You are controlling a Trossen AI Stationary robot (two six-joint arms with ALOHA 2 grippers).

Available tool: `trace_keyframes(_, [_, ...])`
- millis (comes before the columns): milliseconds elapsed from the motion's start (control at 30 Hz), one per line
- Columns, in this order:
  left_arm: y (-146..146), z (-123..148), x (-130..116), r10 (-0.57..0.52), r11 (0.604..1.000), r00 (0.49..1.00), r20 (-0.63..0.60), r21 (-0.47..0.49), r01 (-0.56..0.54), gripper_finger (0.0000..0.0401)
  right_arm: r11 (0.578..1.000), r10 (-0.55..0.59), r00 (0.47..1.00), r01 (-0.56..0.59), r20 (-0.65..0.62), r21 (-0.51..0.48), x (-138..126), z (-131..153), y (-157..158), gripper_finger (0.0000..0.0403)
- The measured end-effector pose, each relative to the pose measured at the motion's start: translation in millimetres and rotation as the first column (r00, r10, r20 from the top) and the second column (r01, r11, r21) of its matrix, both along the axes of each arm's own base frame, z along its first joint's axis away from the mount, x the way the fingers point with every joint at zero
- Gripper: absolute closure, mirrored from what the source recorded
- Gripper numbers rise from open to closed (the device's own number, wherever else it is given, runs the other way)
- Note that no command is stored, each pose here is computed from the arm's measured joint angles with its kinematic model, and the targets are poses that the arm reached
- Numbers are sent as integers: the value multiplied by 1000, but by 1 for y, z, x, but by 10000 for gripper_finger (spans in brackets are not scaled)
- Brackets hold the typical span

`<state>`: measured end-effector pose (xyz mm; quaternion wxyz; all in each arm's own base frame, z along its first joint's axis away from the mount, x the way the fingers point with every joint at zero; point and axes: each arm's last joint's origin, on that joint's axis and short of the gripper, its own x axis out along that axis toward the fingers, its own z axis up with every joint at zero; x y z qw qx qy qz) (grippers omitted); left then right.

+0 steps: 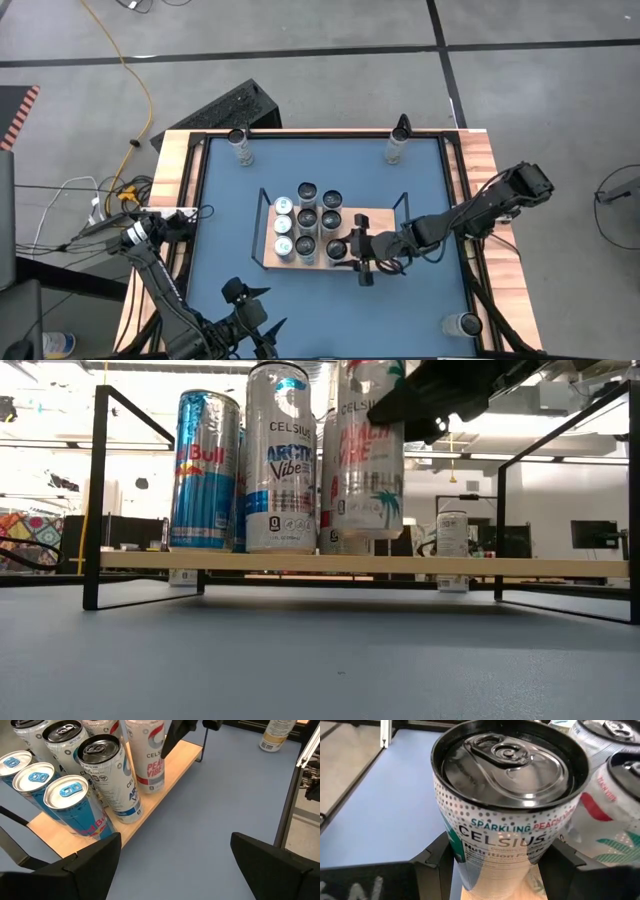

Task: Place canned beverage on shelf
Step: Put the pink soda can on the shelf aligned with the other pink soda cans

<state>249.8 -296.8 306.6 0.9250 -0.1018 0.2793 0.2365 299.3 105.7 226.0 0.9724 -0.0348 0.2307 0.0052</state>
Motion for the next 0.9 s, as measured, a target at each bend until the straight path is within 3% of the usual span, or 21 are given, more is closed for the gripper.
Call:
trace_keyframes(667, [0, 0, 0, -4, 1000, 1000, -2, 7, 4, 40, 1000, 6, 1000, -6, 18, 9, 2, 1, -4, 190])
trace_keyframes(900, [0, 0, 0, -6, 1000, 1000, -4, 9, 6, 40, 1000, 0, 1000, 0, 3, 14, 11, -13, -1, 190])
